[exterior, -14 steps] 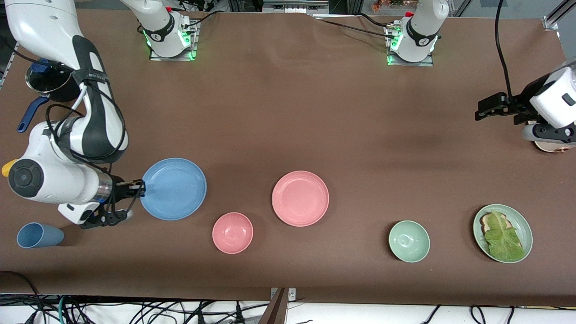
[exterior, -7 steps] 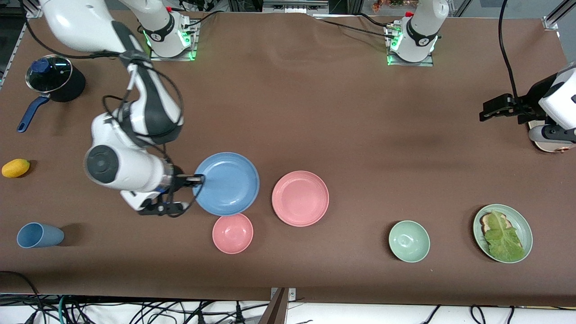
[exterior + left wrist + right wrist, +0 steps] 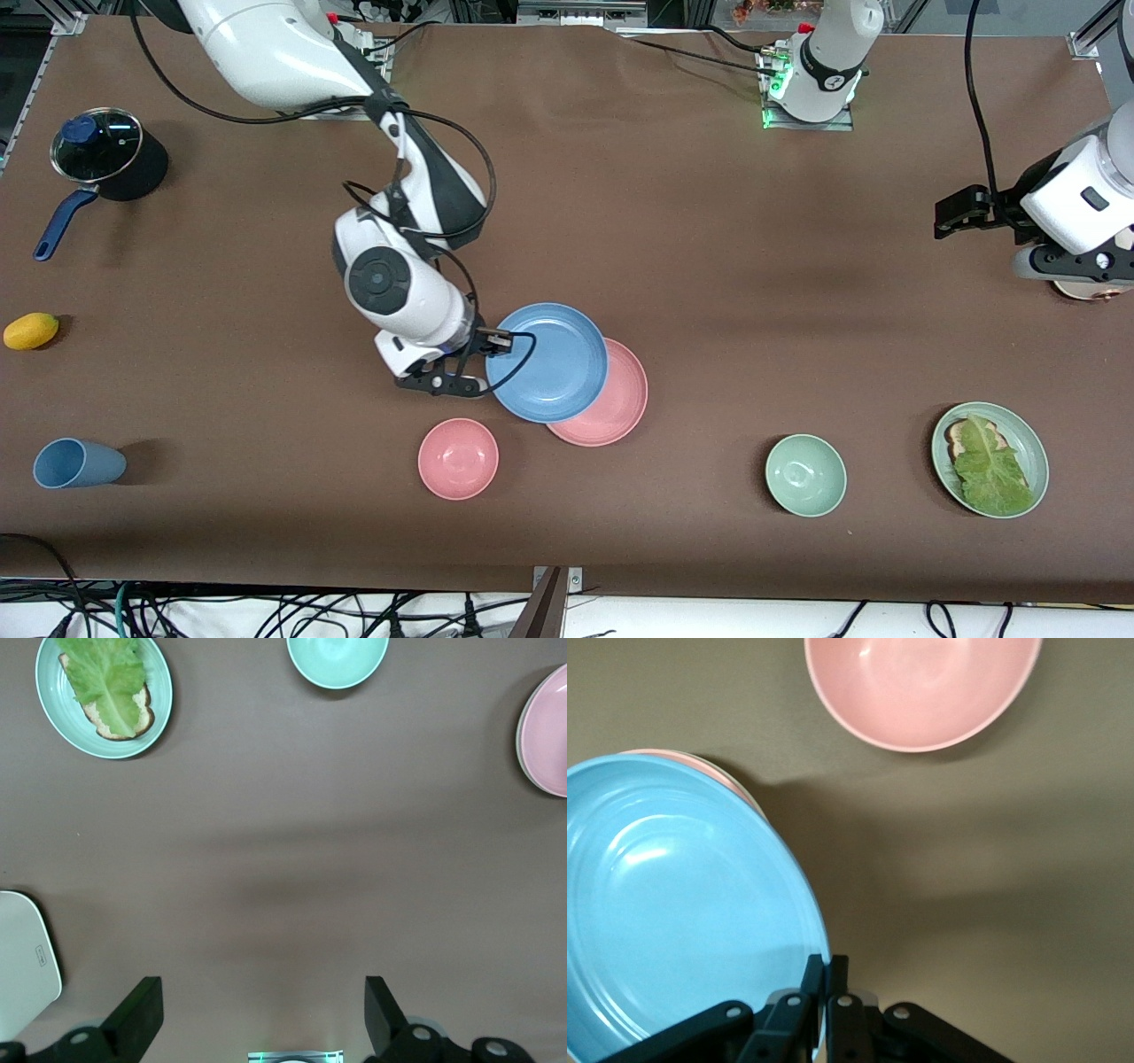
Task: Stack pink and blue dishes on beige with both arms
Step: 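Carry the blue plate with the right gripper onto the pink plate, then open the right gripper to release the blue plate on the stack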
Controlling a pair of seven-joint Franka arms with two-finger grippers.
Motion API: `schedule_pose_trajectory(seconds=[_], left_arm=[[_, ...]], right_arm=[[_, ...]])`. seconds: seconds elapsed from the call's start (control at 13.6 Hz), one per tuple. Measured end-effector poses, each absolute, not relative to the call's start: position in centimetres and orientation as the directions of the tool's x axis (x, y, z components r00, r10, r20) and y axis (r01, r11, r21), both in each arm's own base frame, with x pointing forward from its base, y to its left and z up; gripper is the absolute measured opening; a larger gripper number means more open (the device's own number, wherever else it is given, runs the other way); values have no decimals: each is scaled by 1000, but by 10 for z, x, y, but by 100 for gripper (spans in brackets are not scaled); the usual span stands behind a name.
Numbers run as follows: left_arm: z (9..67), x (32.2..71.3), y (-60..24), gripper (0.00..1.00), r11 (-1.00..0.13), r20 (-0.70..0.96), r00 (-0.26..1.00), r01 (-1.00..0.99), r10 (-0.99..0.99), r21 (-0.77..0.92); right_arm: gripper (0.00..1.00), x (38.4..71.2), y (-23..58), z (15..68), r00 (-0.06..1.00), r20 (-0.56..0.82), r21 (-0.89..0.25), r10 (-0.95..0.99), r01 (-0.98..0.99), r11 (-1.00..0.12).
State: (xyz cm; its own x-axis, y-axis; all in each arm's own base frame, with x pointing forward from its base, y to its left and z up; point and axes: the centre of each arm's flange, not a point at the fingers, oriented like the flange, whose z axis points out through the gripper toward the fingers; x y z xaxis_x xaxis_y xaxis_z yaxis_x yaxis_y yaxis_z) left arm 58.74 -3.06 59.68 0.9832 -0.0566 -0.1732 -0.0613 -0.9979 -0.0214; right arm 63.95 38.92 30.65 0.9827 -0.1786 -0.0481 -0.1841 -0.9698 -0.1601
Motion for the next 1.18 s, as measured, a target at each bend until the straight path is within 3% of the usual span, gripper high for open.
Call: schedule_pose_trajectory(seconds=[0.59, 1.18], left_arm=[[583, 594, -7, 100, -1000, -197, 980, -20, -17, -12], [573, 598, 2, 100, -1000, -212, 977, 1, -2, 15]], right_arm=[[4, 627, 434, 253, 978, 8, -227, -207, -199, -953], [4, 631, 434, 243, 978, 55, -236, -200, -182, -955]])
